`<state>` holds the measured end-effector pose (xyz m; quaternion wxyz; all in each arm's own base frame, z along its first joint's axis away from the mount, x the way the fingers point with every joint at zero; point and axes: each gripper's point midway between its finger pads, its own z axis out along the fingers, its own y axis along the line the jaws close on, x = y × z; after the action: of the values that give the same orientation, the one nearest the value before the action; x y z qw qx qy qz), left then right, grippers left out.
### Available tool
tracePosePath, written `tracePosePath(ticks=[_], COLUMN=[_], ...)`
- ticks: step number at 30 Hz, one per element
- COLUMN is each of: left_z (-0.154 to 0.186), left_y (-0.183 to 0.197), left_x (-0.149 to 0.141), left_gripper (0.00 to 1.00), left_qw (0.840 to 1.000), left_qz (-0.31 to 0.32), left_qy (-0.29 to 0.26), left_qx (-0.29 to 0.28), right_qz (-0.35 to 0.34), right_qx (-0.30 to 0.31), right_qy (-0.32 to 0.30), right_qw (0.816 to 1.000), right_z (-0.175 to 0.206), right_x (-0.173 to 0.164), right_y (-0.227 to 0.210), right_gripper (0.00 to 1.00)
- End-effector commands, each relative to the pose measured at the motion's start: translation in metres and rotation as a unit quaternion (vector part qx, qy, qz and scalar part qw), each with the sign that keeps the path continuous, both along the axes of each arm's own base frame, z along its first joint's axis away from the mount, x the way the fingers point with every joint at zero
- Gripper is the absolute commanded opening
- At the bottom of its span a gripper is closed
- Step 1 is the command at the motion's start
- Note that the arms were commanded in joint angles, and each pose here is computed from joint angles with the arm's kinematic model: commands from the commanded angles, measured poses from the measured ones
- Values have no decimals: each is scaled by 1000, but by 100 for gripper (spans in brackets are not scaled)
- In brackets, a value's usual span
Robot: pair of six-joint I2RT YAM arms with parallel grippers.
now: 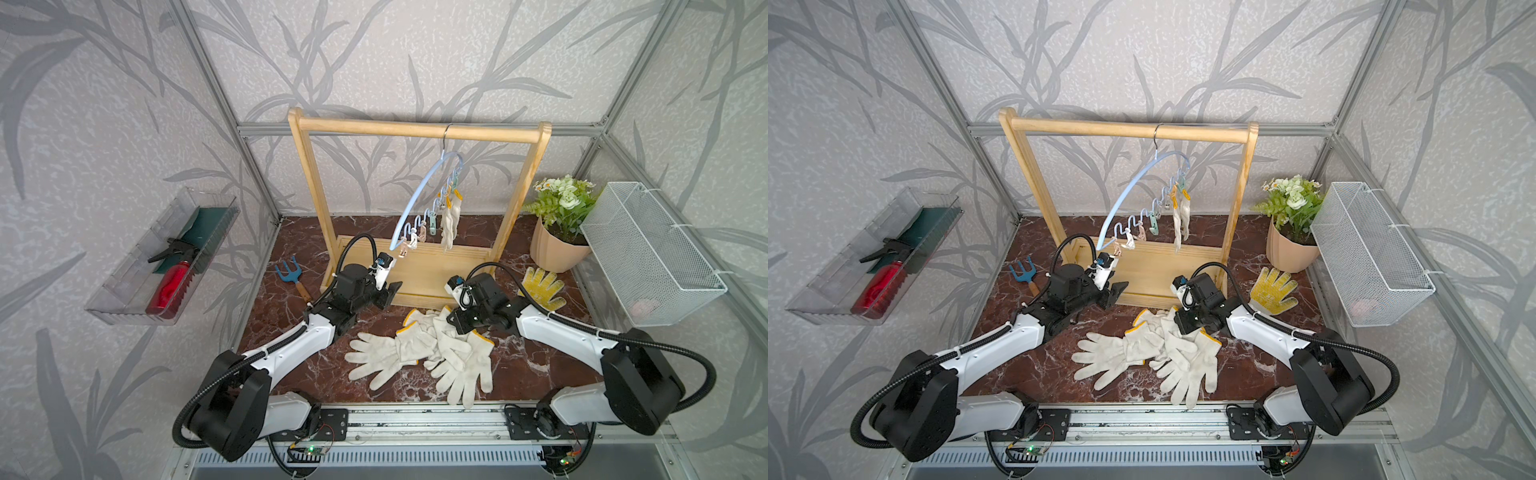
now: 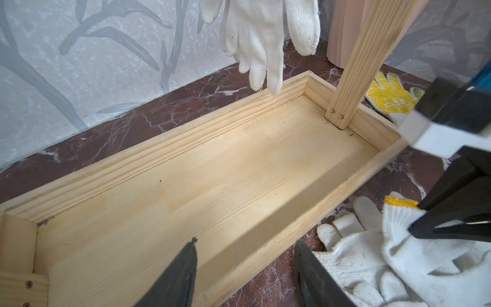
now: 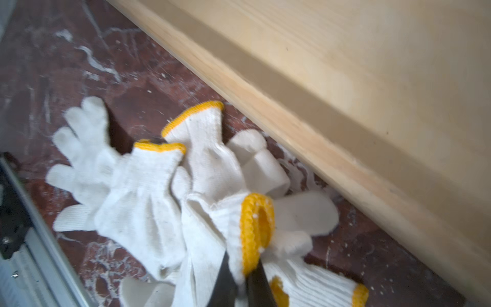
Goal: Clip the gloves onto a hanger to dry
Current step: Pick up the glove from the center of the board.
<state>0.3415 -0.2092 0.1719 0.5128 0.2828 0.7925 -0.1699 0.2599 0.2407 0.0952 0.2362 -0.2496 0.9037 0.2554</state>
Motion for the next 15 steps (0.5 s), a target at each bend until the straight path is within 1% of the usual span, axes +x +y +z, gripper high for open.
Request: tracePosePath(ticks=[1, 3, 6, 8, 9, 10, 12, 15], left_z=[13, 14, 18, 20, 20, 21, 21, 17], left_y=[7, 10, 21, 27, 28, 29, 26, 13], left_x=[3, 5, 11, 11, 10, 9, 6, -6], left_gripper=[58, 58, 58, 58, 58, 59, 59, 59], left_qw=[1000, 999, 997, 996, 996, 996, 997, 1000], left_qz=[25, 38, 77, 88, 89, 88, 78, 26], left_qy=[-11, -8, -6, -10, -10, -10, -7, 3], left_qx=[-6, -3, -3, 0, 0, 0, 1, -2], right_qz=[67, 93, 137, 158, 159, 152, 137, 104], right_qx=[70, 99, 168, 211, 223, 228, 207, 155], right_qy=[-40, -51, -64, -65, -67, -66, -46, -14], right_qw=[995, 989, 974, 962, 959, 959, 968, 982], right_z=[52, 69, 96, 103, 103, 97, 75, 37], right_x=[-3, -5, -13, -19, -18, -17, -14, -11], right_y=[31, 45, 69, 79, 81, 81, 79, 68], right_gripper=[0, 0, 0, 0, 0, 0, 0, 0])
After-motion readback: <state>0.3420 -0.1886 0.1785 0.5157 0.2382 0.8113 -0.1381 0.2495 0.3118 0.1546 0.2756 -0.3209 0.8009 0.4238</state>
